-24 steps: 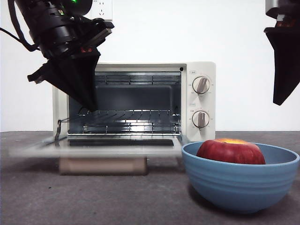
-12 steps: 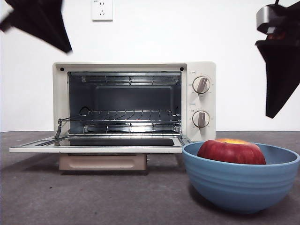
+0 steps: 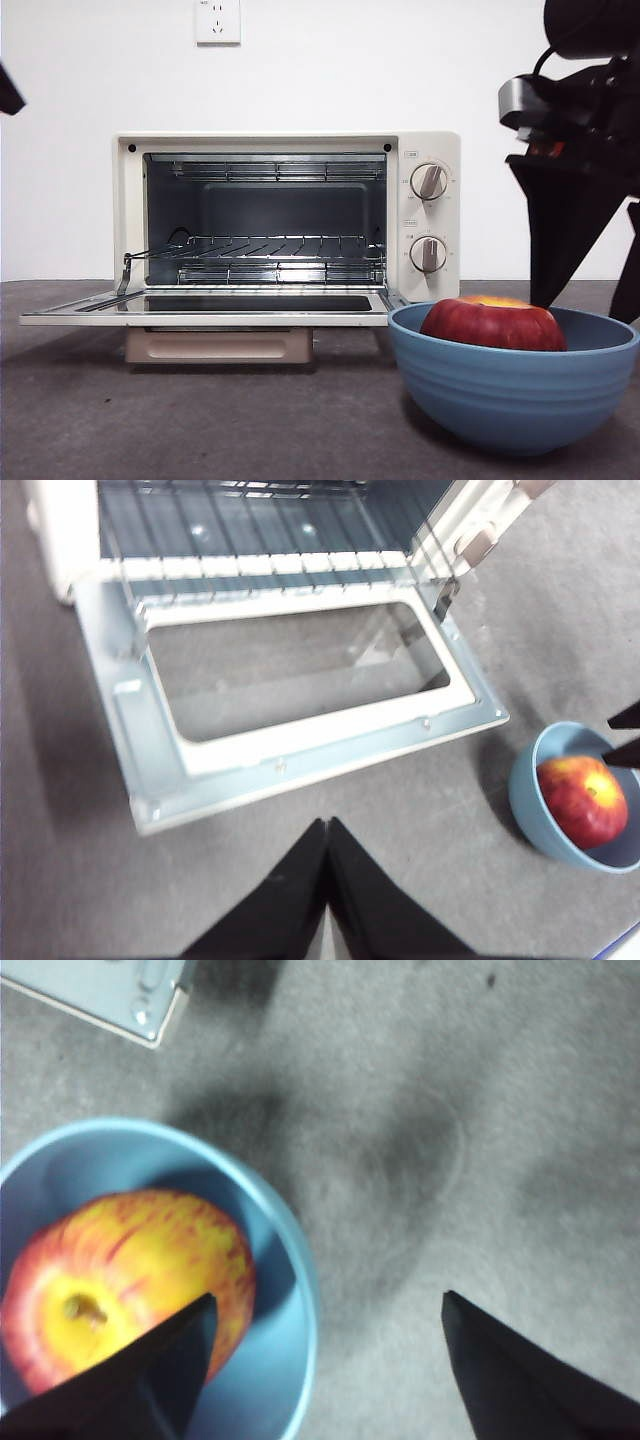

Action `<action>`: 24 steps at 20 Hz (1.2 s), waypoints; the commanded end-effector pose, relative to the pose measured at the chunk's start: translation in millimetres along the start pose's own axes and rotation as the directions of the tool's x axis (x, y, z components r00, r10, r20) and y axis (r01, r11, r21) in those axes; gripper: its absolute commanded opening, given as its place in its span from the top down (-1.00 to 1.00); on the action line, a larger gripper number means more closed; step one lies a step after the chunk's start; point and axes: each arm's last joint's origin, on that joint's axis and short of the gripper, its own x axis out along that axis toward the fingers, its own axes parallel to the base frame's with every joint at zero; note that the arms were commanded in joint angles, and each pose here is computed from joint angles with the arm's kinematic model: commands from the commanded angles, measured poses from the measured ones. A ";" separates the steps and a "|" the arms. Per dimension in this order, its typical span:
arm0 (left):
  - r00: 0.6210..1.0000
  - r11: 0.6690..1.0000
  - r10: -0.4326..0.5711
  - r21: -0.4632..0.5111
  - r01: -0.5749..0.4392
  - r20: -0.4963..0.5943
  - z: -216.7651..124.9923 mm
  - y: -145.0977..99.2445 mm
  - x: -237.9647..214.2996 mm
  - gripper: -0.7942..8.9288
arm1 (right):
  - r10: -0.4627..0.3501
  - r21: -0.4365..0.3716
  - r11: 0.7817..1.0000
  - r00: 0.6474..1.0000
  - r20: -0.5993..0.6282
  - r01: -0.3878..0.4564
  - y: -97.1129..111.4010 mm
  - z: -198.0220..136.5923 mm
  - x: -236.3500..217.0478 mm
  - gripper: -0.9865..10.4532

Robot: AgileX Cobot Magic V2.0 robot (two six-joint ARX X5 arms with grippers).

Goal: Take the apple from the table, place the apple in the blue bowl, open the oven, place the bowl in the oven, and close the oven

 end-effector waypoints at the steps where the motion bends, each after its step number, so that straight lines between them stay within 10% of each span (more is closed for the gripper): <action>1: 1.000 1.000 -0.002 -0.017 0.002 0.016 -7.1 -1.1 -5.4 0.82 | 0.003 -0.023 1.000 1.000 -0.018 -0.004 2.5 2.6 8.0 0.28; 24: 0.998 1.000 -0.005 -0.006 0.006 0.062 -19.3 -11.5 -28.7 0.82 | 0.086 0.020 0.996 0.995 -0.041 -0.085 19.5 -7.7 18.7 0.82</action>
